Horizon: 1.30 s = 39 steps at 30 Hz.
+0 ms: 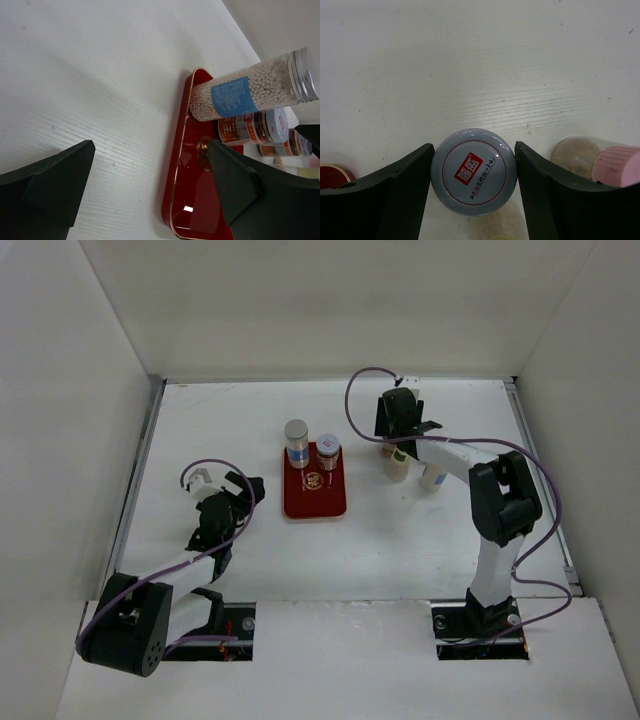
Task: Organize the condiment bottles
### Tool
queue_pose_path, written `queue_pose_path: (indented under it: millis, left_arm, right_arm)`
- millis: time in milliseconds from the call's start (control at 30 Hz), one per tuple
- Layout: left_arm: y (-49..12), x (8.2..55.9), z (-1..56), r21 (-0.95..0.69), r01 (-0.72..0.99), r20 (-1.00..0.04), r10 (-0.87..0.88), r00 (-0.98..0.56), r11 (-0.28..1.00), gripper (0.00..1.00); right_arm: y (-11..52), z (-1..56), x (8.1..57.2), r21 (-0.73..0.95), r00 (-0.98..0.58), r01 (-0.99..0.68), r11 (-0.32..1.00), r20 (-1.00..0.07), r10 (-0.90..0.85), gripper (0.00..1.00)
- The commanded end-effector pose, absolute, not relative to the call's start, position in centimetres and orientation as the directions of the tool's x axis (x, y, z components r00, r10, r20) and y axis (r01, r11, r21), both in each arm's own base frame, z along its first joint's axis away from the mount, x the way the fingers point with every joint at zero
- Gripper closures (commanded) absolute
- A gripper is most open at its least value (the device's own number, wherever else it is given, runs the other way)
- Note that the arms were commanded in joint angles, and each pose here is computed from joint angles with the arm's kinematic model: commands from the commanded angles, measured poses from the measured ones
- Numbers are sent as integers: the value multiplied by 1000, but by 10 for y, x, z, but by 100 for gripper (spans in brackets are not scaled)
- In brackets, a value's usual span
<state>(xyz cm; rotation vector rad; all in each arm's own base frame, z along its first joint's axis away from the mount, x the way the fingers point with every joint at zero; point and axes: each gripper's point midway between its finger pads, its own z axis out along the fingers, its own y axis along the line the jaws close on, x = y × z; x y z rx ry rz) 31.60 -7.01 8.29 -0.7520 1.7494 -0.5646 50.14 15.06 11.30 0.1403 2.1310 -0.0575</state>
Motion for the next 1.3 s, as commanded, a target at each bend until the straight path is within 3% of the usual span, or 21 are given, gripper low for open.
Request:
queue_pose_path:
  millis: [0,233,633,900,1267]
  left_arm:
    - [-71,322,100,-724,-166,-650,-742,-161,670,0]
    - [-68,321,102,-725,-167,-652,-744,-147,669,0]
    - [-67,321,105,-728,-161,-652,-745,-138,667,0]
    - [-64,320,109,-732,-157,-653,-748,-120,664,0]
    - [-67,318,105,-730,-155,-651,-747,-138,665,0]
  right_arm:
    - [171,166,515,160,-401,74,984,-899,176,45]
    - [193,263,505,293,-166,-61,954,-946,280,45]
    - [290,294,412,270,-169,-332,904,-960,225,45]
    - [376,281,371,263,-224,-491,831,-959,171,45]
    - [427,224,404,193,-230,-471,861,-969,91,44]
